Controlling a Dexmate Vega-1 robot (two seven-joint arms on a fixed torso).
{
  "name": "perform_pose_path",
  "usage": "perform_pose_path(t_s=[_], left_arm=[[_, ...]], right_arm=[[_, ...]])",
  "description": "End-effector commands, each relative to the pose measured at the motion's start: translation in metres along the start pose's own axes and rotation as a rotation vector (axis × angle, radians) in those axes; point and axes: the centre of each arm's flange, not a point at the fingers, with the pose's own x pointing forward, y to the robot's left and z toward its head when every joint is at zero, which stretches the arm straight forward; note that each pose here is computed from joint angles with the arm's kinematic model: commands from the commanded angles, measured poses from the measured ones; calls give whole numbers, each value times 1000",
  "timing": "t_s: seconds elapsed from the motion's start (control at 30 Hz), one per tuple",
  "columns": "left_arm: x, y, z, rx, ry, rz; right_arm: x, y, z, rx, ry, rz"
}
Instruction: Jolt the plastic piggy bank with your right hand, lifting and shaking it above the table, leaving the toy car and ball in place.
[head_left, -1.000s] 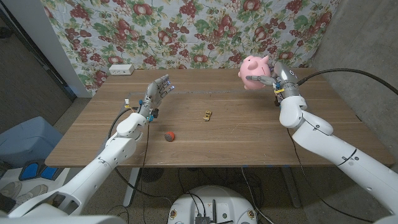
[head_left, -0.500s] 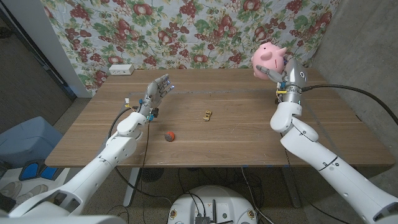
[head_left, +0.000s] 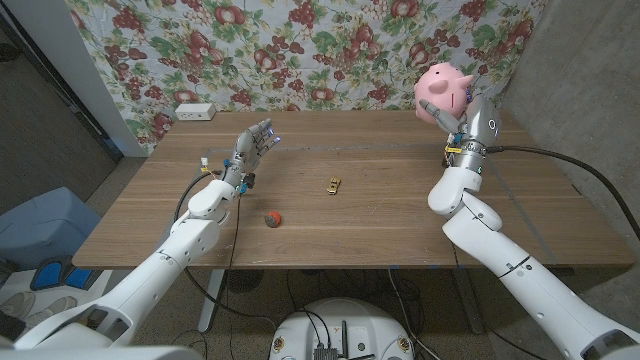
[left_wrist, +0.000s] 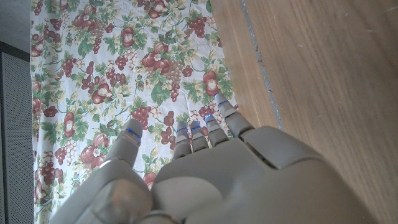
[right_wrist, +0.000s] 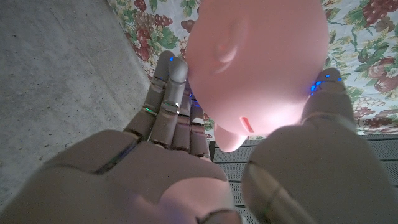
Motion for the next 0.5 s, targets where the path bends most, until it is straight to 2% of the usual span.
perform_pose_path(t_s=[0.03,0.23,0.4,0.5], left_arm=[[1,-3,2,5,2,-4],[2,-4,2,5,3,-6],[2,-5,2,6,-1,-3],[2,-5,1,3,1,-1]], right_arm=[[9,0,1,-54,-77,195],[17,1,4,-91,-105,384],[22,3,5,-110,-108,493],[25,4,7,-123,-104,535]])
